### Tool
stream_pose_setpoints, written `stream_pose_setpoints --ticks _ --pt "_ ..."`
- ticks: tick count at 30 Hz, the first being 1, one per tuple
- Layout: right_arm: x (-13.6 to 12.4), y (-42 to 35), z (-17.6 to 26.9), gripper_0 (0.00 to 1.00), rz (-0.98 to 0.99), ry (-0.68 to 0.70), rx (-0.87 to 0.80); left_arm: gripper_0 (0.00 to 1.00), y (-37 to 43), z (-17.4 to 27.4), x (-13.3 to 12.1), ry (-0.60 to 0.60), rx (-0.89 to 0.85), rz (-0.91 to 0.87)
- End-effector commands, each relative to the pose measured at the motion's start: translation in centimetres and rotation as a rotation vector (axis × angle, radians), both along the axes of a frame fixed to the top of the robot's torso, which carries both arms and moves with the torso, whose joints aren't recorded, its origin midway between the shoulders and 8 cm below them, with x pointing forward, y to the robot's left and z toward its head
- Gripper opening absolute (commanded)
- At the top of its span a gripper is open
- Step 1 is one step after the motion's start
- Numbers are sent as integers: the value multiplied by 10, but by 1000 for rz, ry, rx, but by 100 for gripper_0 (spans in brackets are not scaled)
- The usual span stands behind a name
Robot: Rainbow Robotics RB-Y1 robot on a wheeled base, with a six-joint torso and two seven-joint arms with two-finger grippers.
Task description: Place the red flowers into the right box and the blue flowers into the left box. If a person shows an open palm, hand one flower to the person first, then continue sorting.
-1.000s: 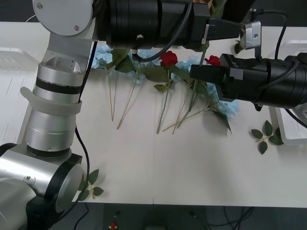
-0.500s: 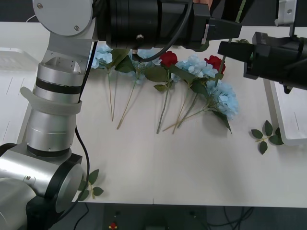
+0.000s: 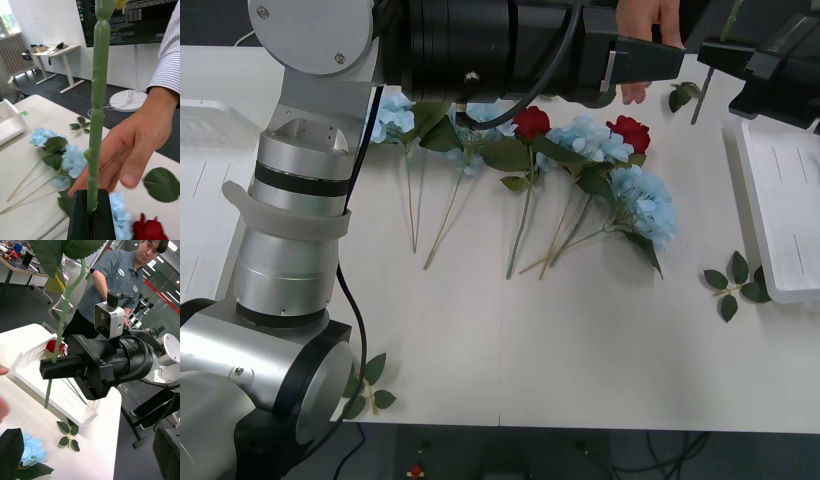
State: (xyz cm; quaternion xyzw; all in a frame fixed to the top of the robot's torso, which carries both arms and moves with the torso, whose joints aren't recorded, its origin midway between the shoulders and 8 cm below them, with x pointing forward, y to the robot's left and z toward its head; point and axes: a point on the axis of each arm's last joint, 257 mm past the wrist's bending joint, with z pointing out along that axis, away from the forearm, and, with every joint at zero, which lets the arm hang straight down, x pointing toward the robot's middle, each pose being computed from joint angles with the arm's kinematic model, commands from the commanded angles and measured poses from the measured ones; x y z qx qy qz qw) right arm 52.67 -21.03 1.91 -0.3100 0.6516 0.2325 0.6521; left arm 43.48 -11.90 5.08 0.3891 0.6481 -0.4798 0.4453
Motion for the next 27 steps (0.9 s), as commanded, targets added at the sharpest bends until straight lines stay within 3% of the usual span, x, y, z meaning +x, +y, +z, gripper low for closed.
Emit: stream_pose_setpoints --ticks 1,19,27 --pt "13 -9 19 0 -67 -118 -74 100 -8 17 -14 -113 -17 -34" --pt "90 21 31 0 -187 -213 -18 100 -8 17 -14 -113 -17 -34" --pt "96 25 35 0 -199 -220 0 100 -8 17 -14 -113 -17 -34"
